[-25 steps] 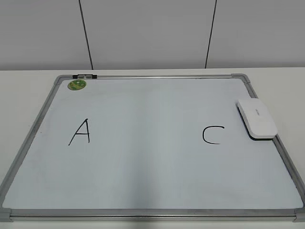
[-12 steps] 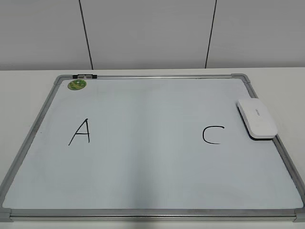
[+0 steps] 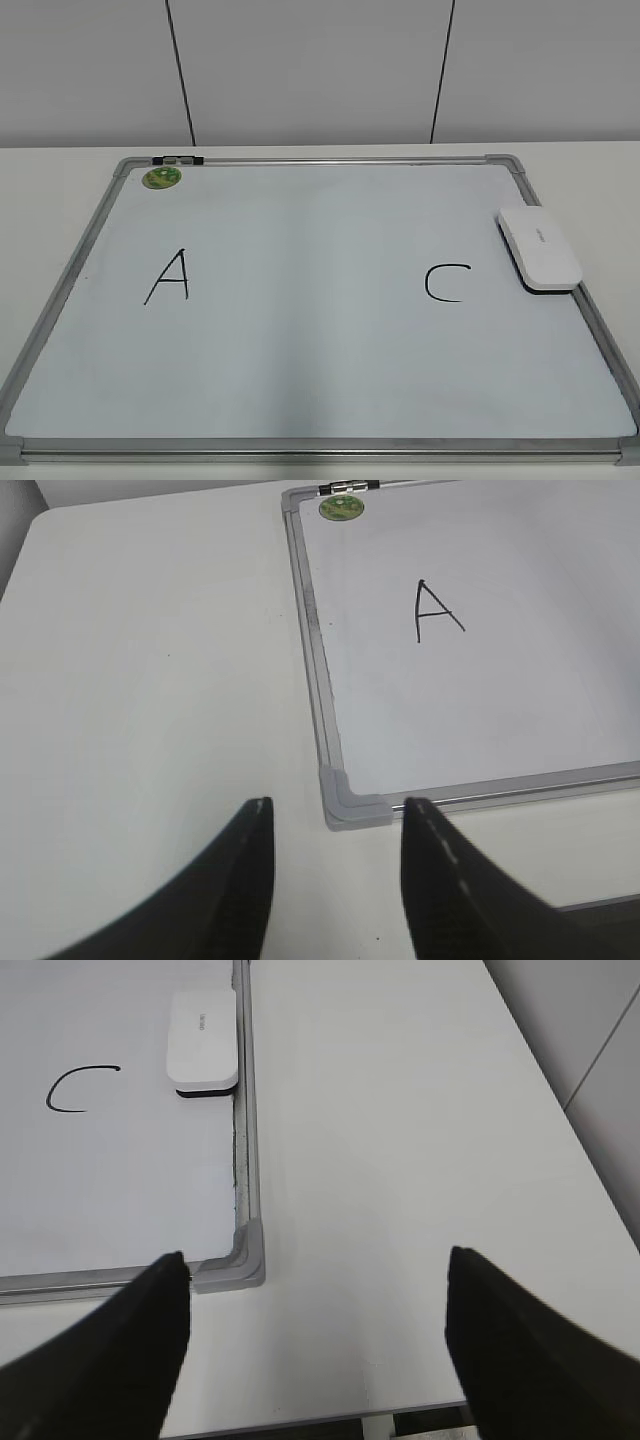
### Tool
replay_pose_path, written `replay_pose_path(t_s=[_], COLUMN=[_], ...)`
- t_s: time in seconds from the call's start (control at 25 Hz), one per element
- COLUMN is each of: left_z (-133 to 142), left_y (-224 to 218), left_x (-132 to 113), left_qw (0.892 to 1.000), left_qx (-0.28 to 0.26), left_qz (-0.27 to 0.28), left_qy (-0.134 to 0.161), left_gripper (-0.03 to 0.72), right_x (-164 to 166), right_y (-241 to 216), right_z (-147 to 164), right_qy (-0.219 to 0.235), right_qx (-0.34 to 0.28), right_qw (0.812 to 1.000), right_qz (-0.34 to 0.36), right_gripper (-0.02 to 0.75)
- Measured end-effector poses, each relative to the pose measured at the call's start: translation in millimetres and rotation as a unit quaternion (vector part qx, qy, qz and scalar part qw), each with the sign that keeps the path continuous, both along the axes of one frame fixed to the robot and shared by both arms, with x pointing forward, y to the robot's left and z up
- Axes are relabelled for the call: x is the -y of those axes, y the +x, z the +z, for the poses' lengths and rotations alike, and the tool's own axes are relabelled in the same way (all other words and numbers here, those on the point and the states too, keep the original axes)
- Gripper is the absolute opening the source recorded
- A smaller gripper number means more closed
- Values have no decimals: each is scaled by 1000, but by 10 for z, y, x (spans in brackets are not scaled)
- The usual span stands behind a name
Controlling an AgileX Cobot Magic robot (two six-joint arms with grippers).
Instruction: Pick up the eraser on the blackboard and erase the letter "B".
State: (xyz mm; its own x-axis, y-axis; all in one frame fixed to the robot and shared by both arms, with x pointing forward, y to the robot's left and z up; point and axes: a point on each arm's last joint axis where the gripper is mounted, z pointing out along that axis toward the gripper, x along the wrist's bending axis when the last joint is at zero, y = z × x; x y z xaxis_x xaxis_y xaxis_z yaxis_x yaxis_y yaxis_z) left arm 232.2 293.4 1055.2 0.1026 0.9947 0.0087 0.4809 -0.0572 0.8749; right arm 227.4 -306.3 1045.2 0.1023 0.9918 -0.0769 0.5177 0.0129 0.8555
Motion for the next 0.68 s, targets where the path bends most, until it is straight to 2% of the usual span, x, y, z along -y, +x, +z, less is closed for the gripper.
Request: replay_pose_path(t_s=[0.68], left_z=[0], left_y=[0], left_x=[0], left_qw=[1000], left_qx=[0], left_qz=[0], left_qy=[0], left_gripper=[279], right_x=[0], right_y=[0], right_z=[0], right_qy=[0], right_qx=[0], right_qw=[1000], right_qz=[0], right_gripper=[590])
